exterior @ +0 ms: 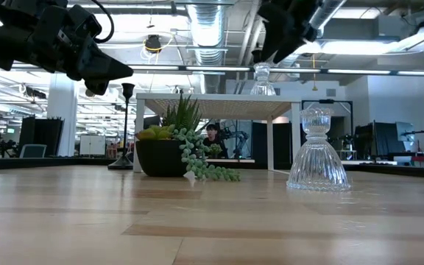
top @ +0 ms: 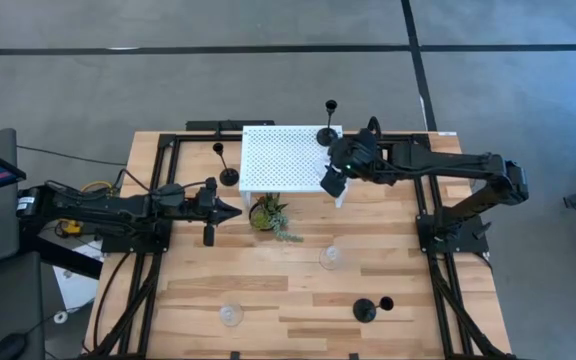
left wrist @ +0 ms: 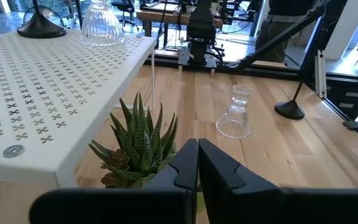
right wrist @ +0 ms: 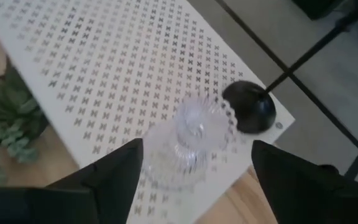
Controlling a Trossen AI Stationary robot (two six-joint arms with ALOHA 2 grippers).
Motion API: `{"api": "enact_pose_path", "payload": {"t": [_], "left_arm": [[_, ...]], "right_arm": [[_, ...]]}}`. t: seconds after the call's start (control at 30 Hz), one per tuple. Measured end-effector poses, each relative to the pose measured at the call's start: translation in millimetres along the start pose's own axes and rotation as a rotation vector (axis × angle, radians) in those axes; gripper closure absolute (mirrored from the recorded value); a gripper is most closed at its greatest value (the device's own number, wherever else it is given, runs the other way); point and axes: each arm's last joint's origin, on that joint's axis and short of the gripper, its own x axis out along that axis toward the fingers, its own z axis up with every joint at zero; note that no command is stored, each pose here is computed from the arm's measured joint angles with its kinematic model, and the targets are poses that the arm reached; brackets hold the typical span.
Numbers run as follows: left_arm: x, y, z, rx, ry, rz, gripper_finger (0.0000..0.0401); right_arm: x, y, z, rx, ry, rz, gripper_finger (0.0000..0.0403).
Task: Pick & Place candle stick holders
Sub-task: Move the bottom black candle holder to the center of the table
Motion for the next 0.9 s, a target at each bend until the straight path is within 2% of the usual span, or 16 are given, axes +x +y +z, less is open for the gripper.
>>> {"api": "enact_pose_path", "payload": {"t": [0.1,0.2,0.47,0.73,0.9], "left_arm": [[0.0,0.0,0.0,0.0,0.0,0.0,0.0389],[0.0,0.1,0.0,0.0,0.0,0.001,0.0389],[0.0,0.0,0.0,0.0,0.0,0.0,0.0389],[0.0,0.0,0.0,0.0,0.0,0.0,0.0389],[0.0,0.1,0.1,0.0,-0.001,0.0,0.0389]], "right_arm": [[-10.5,3.3,-1.6,-0.028,0.032,0.009,0.0147],[-17.4,6.7,-7.5,-0.064,0.079,0.01,0.0197],[-29.9,13.6,-27.7,-0.115,0.209,-0.019,0.0383],[-57.4,2.8,-40.7,-0.084,0.142,-0.186,0.0401],[-79.3,-10.1,-61.1,-0.058,0.051,-0.148,0.0401]]}}
